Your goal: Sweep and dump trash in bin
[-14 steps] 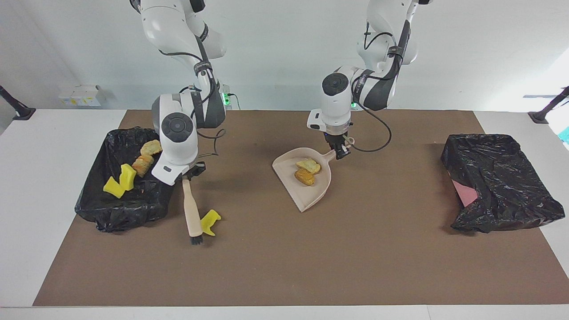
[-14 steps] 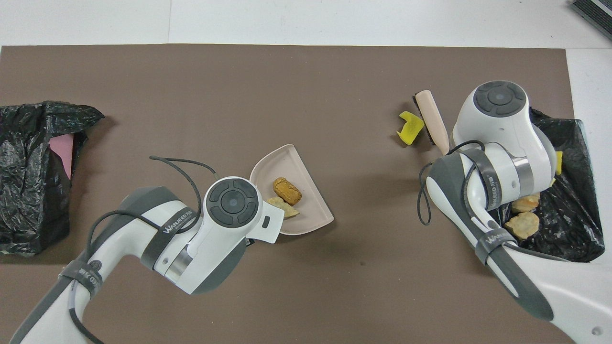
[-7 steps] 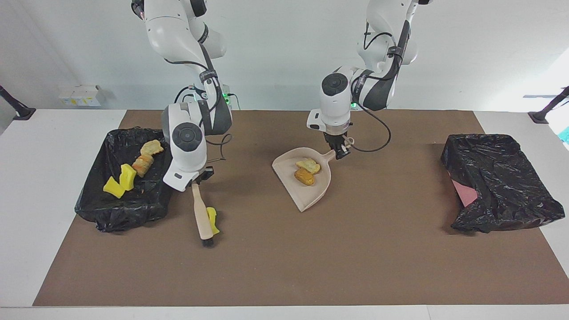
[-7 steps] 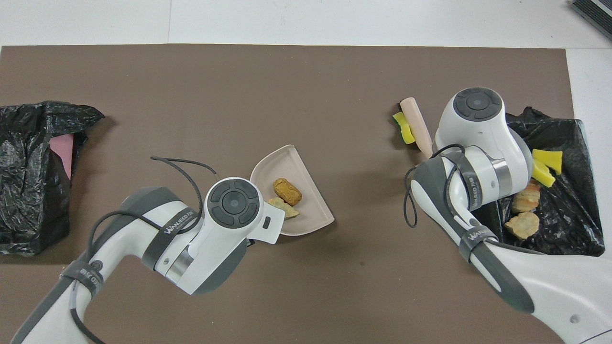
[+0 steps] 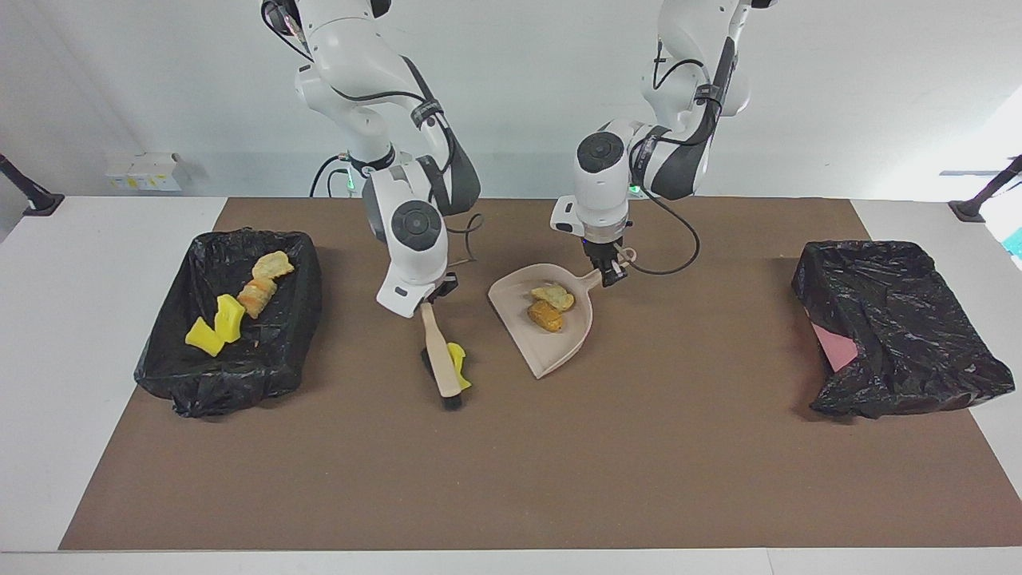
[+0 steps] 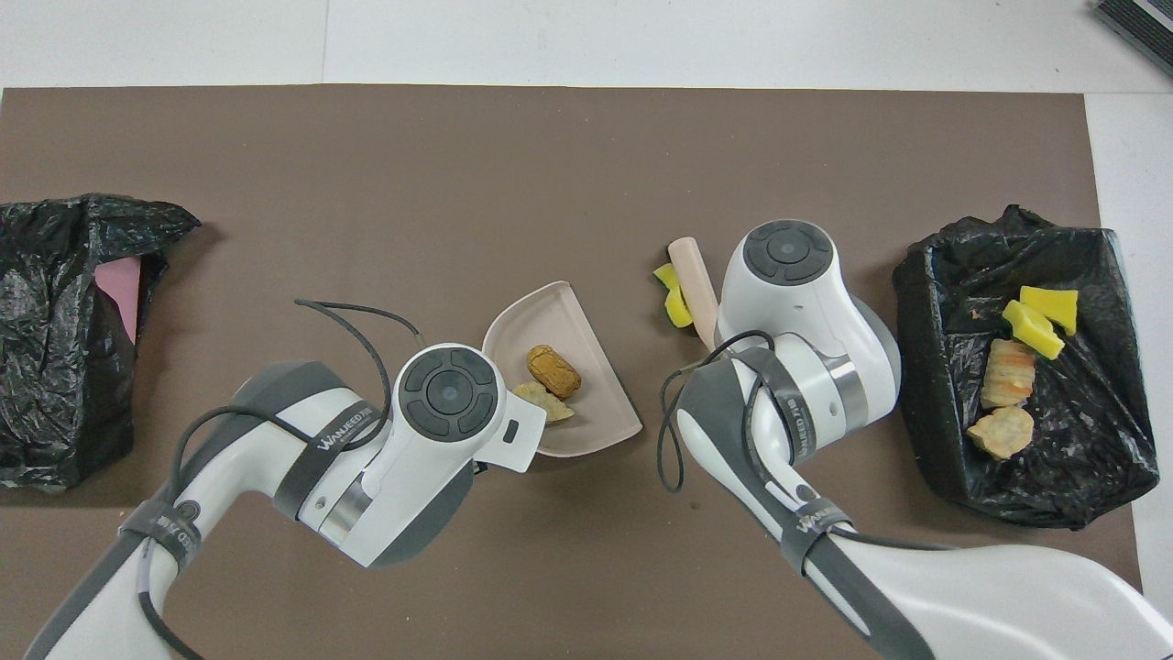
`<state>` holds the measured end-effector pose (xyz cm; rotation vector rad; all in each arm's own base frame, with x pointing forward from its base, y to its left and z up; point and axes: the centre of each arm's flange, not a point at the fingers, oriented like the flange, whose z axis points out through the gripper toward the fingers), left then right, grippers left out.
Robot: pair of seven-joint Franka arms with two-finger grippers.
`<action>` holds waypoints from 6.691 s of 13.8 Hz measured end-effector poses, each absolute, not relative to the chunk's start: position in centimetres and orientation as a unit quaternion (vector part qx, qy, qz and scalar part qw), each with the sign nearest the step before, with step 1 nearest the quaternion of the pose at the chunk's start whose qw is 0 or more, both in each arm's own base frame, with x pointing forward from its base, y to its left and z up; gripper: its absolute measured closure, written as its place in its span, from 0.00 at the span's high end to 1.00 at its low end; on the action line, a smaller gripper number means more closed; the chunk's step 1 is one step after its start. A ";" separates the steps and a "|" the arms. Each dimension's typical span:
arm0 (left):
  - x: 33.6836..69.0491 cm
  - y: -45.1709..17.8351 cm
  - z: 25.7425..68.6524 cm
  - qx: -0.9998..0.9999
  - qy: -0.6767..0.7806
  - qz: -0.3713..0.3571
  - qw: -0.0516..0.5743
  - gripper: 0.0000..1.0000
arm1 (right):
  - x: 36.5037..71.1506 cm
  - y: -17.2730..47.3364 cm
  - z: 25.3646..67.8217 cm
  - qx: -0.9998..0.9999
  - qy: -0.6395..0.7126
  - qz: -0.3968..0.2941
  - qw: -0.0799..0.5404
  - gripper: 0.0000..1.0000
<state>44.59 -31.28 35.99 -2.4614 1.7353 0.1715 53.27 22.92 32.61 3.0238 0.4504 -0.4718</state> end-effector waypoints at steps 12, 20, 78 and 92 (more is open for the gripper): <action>45.2 -31.2 35.4 -0.788 0.612 0.017 0.057 0.30 | 42.9 32.1 39.1 0.966 0.141 -0.215 -0.025 0.26; 46.1 -30.6 35.0 -0.806 0.590 -0.012 0.030 0.30 | 42.2 32.9 41.0 0.975 0.077 -0.209 -0.012 0.26; 58.8 31.1 53.9 -0.613 0.727 0.207 0.231 0.30 | 32.1 37.4 37.9 0.976 -0.024 -0.211 -0.049 0.46; 54.8 23.8 58.5 -0.622 0.602 0.295 0.404 0.30 | 52.9 13.1 52.3 0.997 -0.071 -0.023 -0.027 1.00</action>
